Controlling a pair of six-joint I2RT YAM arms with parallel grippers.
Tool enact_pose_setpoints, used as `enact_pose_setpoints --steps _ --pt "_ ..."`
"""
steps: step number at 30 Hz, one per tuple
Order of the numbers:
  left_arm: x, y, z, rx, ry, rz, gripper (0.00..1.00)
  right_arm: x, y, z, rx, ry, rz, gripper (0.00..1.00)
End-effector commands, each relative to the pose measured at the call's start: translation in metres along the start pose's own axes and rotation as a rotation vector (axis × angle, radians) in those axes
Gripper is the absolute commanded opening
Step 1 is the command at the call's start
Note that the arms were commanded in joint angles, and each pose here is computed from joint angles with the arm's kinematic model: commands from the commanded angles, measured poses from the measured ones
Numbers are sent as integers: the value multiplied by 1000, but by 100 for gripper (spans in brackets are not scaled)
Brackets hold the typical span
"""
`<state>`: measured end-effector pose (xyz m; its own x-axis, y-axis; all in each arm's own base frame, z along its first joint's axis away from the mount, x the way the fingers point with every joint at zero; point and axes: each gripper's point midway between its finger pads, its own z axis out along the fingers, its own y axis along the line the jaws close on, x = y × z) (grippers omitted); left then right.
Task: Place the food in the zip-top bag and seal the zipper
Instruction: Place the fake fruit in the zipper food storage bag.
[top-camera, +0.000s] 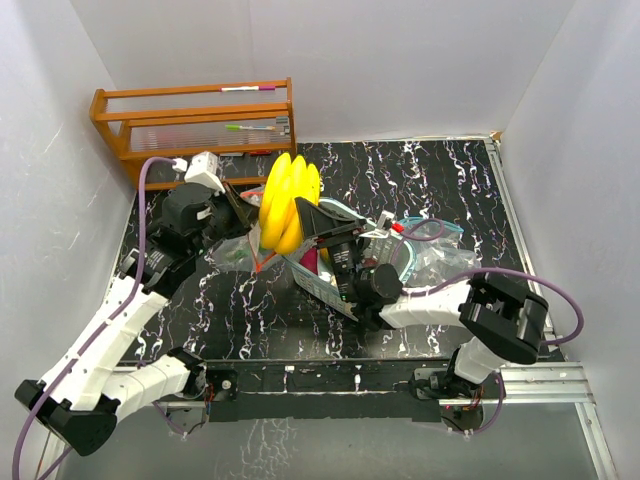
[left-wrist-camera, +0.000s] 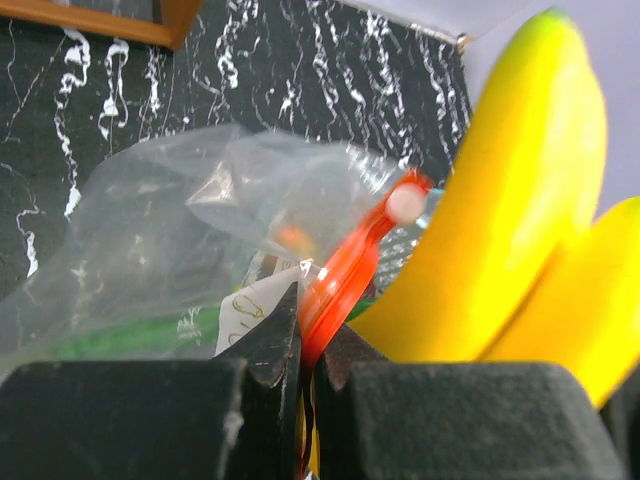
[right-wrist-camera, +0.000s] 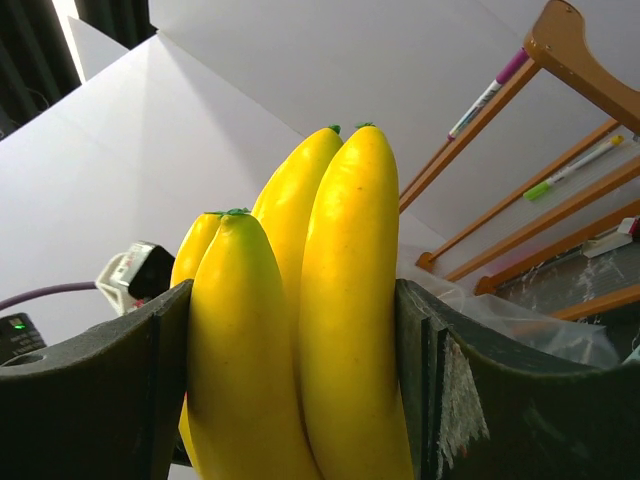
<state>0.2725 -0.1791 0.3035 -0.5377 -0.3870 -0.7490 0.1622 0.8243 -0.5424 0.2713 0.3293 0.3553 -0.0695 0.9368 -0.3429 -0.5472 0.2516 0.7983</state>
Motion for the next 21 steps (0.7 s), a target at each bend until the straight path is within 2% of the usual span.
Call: enact_pose_setpoints --steps 1,11,21 --pt "-45 -58 -30 217 -112 -81 0 -50 59 3 -196 -189 233 8" --pt "-34 -65 -23 275 -89 -194 0 -37 41 8 -142 -192 178 8" --pt "-41 -72 -22 318 -125 -229 0 -45 51 22 -204 -209 294 8"
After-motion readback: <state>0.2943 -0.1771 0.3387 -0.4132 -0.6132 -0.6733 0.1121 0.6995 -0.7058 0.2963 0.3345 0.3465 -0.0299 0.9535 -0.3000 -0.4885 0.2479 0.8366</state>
